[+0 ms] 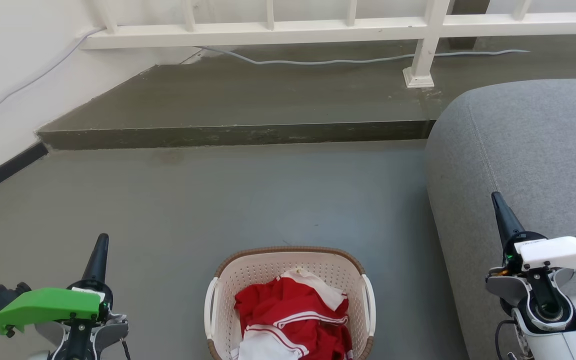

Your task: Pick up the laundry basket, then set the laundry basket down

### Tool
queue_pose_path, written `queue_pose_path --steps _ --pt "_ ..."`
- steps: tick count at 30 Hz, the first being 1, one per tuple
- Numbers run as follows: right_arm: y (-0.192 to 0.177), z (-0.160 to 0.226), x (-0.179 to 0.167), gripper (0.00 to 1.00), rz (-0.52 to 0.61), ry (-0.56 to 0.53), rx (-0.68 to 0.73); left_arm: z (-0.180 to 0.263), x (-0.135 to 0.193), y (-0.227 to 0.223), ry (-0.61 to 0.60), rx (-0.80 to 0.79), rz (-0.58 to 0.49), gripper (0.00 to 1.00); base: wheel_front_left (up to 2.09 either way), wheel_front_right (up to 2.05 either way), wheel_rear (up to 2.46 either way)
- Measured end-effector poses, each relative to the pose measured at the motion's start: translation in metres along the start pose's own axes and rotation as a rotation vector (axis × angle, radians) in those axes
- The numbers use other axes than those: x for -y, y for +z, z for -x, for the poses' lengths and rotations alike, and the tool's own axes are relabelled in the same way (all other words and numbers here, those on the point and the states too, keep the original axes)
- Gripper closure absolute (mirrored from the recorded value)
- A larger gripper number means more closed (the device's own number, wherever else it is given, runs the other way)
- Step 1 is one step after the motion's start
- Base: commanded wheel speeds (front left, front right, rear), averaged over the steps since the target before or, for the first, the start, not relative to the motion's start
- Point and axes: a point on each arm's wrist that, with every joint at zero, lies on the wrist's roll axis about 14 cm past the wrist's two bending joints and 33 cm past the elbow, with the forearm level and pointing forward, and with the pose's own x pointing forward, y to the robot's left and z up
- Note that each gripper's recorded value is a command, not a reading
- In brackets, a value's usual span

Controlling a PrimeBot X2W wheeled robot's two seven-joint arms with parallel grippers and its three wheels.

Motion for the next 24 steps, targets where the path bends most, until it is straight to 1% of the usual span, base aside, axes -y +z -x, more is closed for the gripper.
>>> queue_pose_path --steps 20,24 --pt "0.02 0.005 -0.005 1.0 -0.271 0.058 0.05 0.004 0.003 0.012 -0.022 0.023 0.235 1.0 0.0 0.0 0.0" --pt "0.021 0.005 -0.006 1.0 -0.285 0.063 0.053 0.004 0.003 0.012 -0.026 0.025 0.249 1.0 0.0 0.0 0.0"
